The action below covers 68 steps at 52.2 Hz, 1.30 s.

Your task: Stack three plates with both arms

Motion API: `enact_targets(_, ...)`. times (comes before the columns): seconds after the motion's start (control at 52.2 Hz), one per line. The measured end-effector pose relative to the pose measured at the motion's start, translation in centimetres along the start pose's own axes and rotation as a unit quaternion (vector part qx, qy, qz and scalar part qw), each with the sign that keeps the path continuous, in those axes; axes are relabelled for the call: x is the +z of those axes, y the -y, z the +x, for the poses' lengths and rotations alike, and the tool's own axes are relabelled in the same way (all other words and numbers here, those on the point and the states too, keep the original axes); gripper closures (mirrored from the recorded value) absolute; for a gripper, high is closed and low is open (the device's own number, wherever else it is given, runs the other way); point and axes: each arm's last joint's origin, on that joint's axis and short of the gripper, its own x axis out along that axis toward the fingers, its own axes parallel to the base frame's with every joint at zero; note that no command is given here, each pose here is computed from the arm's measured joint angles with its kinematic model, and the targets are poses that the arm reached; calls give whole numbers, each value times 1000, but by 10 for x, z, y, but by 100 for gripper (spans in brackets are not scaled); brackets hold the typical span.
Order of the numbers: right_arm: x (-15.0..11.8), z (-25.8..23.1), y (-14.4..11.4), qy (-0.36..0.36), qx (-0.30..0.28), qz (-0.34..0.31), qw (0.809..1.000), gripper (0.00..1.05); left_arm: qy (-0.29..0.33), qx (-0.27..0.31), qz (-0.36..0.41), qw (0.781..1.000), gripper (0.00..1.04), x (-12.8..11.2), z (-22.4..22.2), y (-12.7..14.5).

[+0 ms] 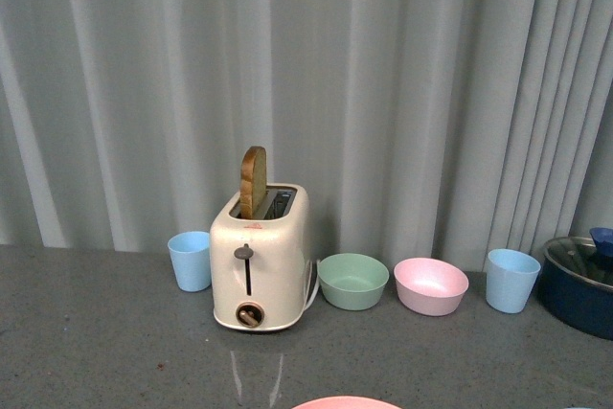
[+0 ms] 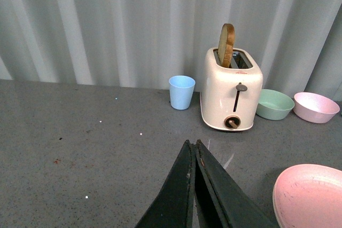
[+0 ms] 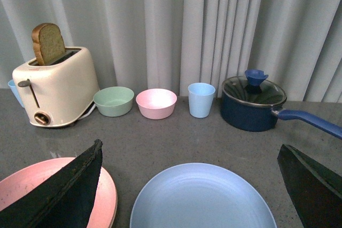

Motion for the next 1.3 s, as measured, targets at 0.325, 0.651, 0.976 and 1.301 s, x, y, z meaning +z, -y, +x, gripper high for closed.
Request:
enact_targets(0.325,0,0,0,0,0,0,1000,7,-2,0,0,1000,101,-3,-15,0)
enact_targets(0.651,0,0,0,0,0,0,1000,7,-3,0,0,1000,72,-3,-15,0)
enact_targets(0.976,6,5,4,-143,-149,53,977,7,-4,1,0,1000,11,-3,-16,0)
enact_targets(1.301,24,81,63,-173,-179,141,958,7,-3,0,0,1000,7,-3,-16,0)
